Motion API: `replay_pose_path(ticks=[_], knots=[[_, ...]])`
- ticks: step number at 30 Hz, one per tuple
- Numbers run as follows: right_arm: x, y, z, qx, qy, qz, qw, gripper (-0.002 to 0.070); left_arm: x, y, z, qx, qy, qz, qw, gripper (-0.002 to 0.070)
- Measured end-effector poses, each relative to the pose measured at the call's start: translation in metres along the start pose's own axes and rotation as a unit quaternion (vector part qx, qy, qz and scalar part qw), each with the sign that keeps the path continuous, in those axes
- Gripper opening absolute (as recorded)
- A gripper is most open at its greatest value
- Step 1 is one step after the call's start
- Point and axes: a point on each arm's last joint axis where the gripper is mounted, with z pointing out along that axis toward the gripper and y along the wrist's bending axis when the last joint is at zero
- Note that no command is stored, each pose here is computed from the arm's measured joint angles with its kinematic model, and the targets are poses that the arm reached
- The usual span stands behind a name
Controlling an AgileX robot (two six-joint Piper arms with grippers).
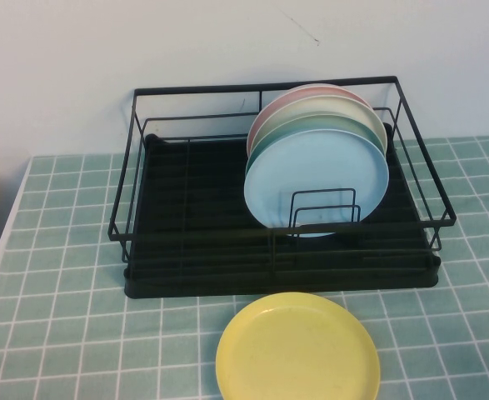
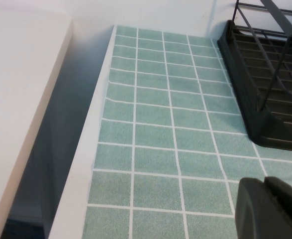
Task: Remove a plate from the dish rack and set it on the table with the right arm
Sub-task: Grasp the plate from the shelf
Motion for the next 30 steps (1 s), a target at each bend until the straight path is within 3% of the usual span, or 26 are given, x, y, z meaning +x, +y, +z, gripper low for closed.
replay_pose_path(ticks=[7, 12, 15, 20, 25, 30], knots=[[0.003, 0.003, -0.001, -0.011, 0.023, -0.032, 0.999, -0.0001, 0.0, 0.0, 0.0, 0.0, 0.0, 0.0, 1.0, -0.0003], [-0.022, 0.035, -0.007, -0.058, 0.056, -0.141, 0.987, -0.0001, 0.0, 0.0, 0.0, 0.0, 0.0, 0.0, 1.0, -0.0003], [-0.042, 0.056, -0.001, -0.08, 0.116, -0.262, 0.955, -0.0001, 0.0, 0.0, 0.0, 0.0, 0.0, 0.0, 1.0, -0.0003], [-0.079, 0.086, 0.023, -0.138, 0.172, -0.434, 0.874, -0.0001, 0.0, 0.0, 0.0, 0.0, 0.0, 0.0, 1.0, -0.0003], [-0.112, 0.106, 0.057, -0.168, 0.16, -0.465, 0.854, -0.0001, 0.0, 0.0, 0.0, 0.0, 0.0, 0.0, 1.0, -0.0003], [-0.13, 0.12, 0.101, -0.254, 0.205, -0.544, 0.773, -0.0001, 0.0, 0.0, 0.0, 0.0, 0.0, 0.0, 1.0, -0.0003]])
